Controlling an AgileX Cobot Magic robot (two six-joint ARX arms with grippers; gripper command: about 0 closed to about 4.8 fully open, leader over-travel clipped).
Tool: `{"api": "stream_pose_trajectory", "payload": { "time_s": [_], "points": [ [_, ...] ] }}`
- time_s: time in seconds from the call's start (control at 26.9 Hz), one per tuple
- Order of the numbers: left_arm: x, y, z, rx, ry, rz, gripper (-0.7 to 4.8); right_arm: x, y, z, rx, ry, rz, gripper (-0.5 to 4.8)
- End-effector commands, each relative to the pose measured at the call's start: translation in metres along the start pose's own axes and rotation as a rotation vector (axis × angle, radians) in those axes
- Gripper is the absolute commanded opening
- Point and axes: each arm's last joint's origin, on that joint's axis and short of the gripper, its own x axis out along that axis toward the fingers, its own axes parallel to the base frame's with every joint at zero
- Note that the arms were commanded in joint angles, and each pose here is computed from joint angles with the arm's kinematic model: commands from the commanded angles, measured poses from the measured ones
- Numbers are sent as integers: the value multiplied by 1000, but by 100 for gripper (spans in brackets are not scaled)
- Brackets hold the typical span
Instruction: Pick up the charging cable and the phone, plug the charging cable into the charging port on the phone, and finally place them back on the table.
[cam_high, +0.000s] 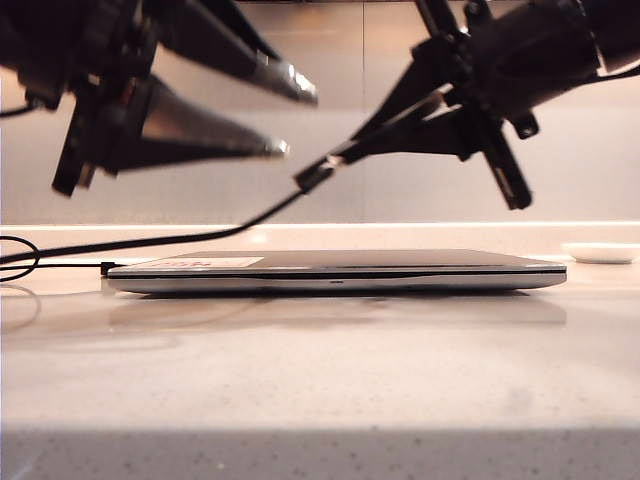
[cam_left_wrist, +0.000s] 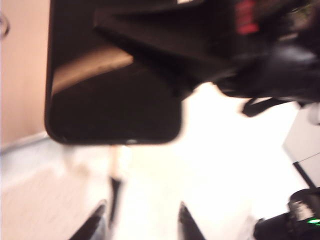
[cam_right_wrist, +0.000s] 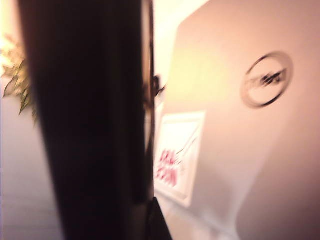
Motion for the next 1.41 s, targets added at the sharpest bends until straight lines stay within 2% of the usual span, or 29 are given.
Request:
{"api": "stream_pose_trajectory", "payload": {
  "time_s": [0.04,0.07,0.11,0.3,0.45,0.56,0.63,0.82,0.93,1.04,1.19,1.41],
  "points": [
    [-5,-6,8,47,-42,-26,60,-13,-2,16,-52,-62,-21,-6],
    [-7,-6,10,59,-49,-25,7,-17,-4,19,-67,-73,-41,-6],
    [-8,-7,12,64,-54,-23,-7,-22,-6,23,-76,-85,-60,-6],
    [-15,0,20,106,-89,24,-6,-51,-15,43,-89,-85,-209,-6],
    [-20,13,28,153,-77,128,-6,-74,-18,63,-110,-67,-334,-6],
    [-27,23,43,227,-55,238,-6,-92,-19,81,-113,-64,-424,-6],
    [-31,27,51,238,-69,279,-6,-100,-20,89,-84,-70,-461,-6],
    [-36,33,61,225,-114,323,-6,-106,-34,105,28,6,-435,-6],
    [-36,33,62,225,-114,324,-6,-99,-43,111,43,47,-453,-6],
    [-36,33,62,224,-114,324,-6,-82,-64,124,85,89,-499,-6],
    [-36,33,62,224,-114,324,-6,-71,-80,131,83,103,-568,-6],
    [-36,33,62,224,-114,324,-6,-61,-98,132,93,132,-600,-5]
  ]
}}
